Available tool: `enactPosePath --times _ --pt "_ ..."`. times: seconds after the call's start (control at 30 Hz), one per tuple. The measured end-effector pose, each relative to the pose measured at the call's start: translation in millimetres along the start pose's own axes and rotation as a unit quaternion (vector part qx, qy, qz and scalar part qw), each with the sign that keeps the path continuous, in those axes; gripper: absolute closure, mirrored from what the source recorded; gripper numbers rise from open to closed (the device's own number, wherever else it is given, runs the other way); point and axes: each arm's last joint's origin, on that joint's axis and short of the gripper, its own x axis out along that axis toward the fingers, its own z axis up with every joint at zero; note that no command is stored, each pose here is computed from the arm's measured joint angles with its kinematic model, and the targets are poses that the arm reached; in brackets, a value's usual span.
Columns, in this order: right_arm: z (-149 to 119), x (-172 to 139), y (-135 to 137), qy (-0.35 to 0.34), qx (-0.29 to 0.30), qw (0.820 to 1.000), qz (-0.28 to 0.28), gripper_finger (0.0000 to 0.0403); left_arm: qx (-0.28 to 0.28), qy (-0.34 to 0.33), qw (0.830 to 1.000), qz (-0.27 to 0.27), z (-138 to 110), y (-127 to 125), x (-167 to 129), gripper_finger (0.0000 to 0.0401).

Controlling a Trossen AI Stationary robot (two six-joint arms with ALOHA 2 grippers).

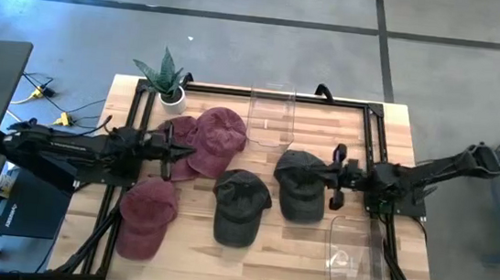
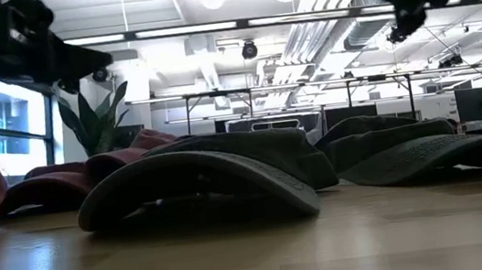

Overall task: Pick & Place hat
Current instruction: Put the left black cap into the top transparent bin

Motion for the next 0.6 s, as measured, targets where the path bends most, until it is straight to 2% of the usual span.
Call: enactPosePath --times 0.17,0.27,0.4,0.6 --pt "0 40 18 0.061 -0.022 0.998 -0.004 0.0389 0.007 0.088 0.996 0.000 11 -2 23 0.0401" --pt "-5 67 26 0.107 -0.032 0.994 -0.016 0.0367 0.004 0.145 0.989 -0.007 16 -7 37 0.0401" --pt "-12 103 35 0.200 -0.049 0.978 -0.033 0.0309 0.015 0.183 0.983 -0.025 19 -18 54 0.0401" --pt "-25 158 42 0.334 -0.112 0.936 -0.026 0.0202 0.049 0.206 0.977 -0.037 28 -37 75 0.0401"
